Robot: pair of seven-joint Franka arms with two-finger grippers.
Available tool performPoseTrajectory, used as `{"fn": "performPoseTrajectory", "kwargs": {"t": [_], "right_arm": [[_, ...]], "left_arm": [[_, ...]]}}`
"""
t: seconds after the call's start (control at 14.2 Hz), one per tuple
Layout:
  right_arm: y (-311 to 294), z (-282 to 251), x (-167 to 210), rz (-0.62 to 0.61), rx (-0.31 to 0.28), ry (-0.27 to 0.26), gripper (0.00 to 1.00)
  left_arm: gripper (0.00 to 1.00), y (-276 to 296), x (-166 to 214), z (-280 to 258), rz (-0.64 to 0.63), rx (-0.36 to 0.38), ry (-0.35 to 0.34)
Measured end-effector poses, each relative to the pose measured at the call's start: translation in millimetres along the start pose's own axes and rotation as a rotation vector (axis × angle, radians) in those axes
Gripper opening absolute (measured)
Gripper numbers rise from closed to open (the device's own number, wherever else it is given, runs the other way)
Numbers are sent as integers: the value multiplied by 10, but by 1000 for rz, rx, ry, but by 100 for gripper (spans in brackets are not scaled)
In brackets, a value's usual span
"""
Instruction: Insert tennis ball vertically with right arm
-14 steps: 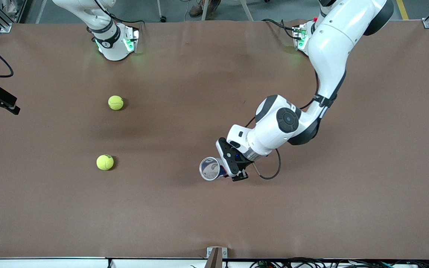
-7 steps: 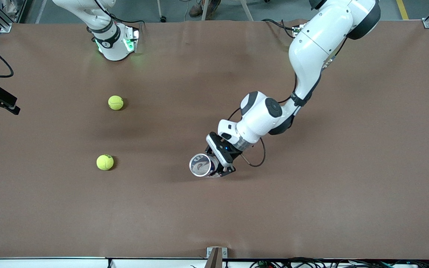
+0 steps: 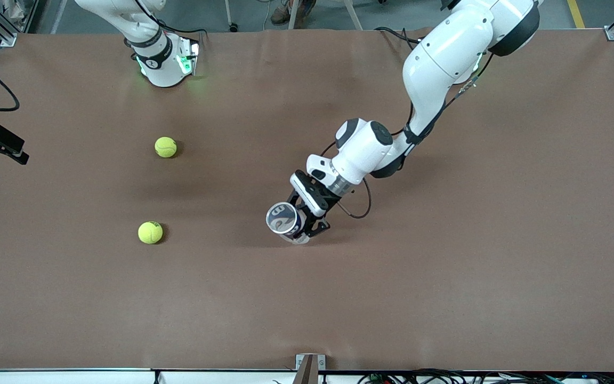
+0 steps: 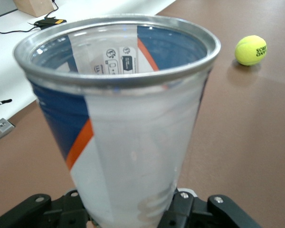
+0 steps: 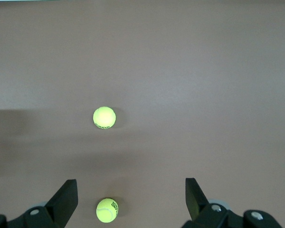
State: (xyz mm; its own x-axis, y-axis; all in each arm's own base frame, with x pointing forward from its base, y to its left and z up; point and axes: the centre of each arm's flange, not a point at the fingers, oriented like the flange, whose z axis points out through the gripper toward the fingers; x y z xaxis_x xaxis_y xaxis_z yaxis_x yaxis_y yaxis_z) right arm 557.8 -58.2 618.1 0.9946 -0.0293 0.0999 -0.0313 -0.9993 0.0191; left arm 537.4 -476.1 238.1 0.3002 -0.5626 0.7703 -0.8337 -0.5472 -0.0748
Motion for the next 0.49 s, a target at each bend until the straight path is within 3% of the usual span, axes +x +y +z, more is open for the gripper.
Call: {"fn": "performPoseTrajectory", "kwargs": {"t": [0.49], "right_arm": [[-1, 1, 0, -1, -1, 0, 100]], "left_arm": [[53, 535, -382, 121, -32, 22, 38]]}}
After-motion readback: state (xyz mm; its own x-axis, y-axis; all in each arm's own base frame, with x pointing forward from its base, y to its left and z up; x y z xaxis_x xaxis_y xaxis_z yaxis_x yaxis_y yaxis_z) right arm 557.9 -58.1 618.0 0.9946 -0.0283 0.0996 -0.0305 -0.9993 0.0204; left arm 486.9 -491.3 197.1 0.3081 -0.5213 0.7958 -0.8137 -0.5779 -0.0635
